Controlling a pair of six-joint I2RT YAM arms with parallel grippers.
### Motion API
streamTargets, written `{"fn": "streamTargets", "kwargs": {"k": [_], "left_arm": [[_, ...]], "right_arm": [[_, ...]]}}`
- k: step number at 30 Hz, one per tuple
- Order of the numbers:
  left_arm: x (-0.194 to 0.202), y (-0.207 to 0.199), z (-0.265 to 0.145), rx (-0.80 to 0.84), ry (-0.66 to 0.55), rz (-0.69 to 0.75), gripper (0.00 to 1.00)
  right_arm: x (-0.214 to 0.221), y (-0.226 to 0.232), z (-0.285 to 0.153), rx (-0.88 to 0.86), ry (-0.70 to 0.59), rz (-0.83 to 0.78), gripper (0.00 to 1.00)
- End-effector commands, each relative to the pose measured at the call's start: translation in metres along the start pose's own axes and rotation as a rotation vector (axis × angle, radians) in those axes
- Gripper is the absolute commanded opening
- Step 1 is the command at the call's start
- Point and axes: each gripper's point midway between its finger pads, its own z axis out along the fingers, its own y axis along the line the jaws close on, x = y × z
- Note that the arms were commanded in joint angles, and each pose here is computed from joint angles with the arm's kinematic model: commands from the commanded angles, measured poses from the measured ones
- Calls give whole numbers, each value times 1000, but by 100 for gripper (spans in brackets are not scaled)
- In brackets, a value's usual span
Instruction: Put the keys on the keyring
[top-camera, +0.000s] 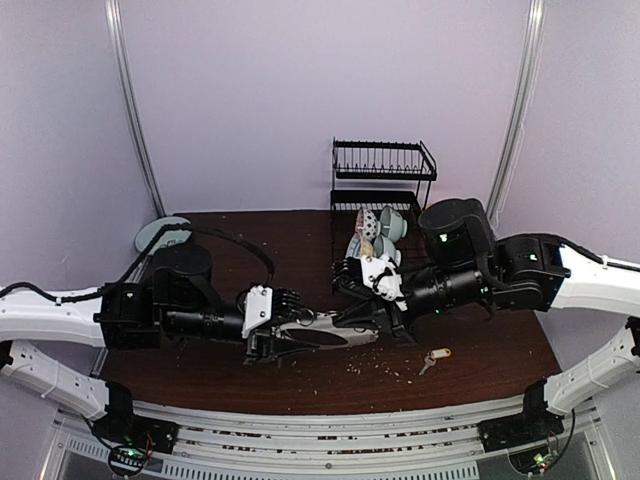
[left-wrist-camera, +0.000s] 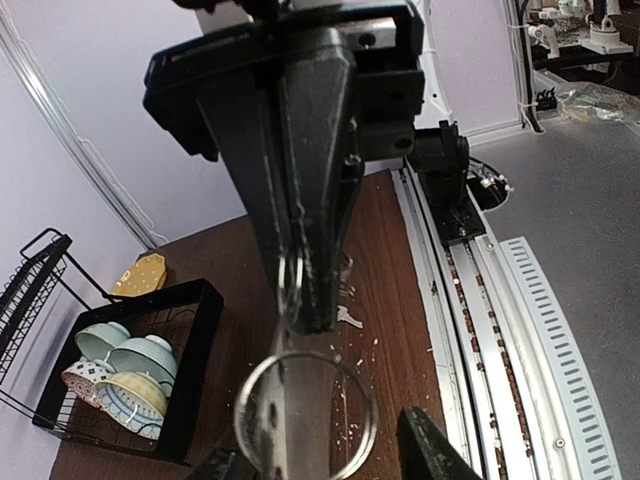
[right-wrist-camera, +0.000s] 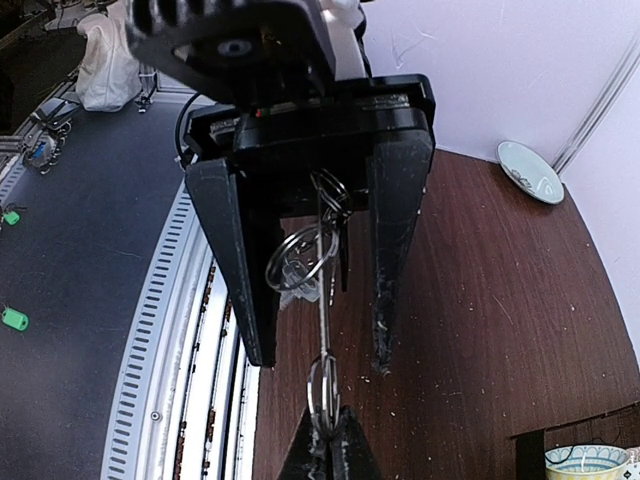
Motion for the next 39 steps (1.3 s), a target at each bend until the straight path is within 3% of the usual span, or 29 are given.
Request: {"fn": "streamTargets", "kwargs": {"k": [1,5,11,15,17,21,24,29,30,31,33,39], "left_arm": [[-33,17,-15,-91,-120,28,44],[-41,31,-27,-178,-151,24,30],[-40,24,-24,-138,-148,19,17],[-33,20,-18,-103,-111,13,29],[-32,21,-16,-111,-105,11,29],[-29,24,-7,-111,-81,7,21],[-31,30,-6,-135,-80,7,0],[-35,29,-18,-165,-141,18,0],[-38,28,-19,-157,-156,19,0],[-38,27,-20,-156,-159,16,0],[-34,27,-18,-155,-142,11,0],[-20,31,-9,-163,-58,-11,0]], "right_arm": [[-17,-2,-10,13,-63,-26,0],[-17,-2,-10,12,-62,-25,0],[-17,-2,-11,19,-66,-23,0],[-18,-3,-13,26,-70,-24,0],[-19,-4,-13,28,-72,-25,0],[-19,-3,-13,24,-74,-25,0],[-18,-2,-13,22,-74,-26,0],[-16,-1,-14,21,-74,-28,0],[-16,-1,-15,26,-77,-25,8],[-16,-4,-17,45,-80,-23,24],[-15,-11,-22,96,-84,-25,37],[-9,-16,-22,142,-82,-55,35]]}}
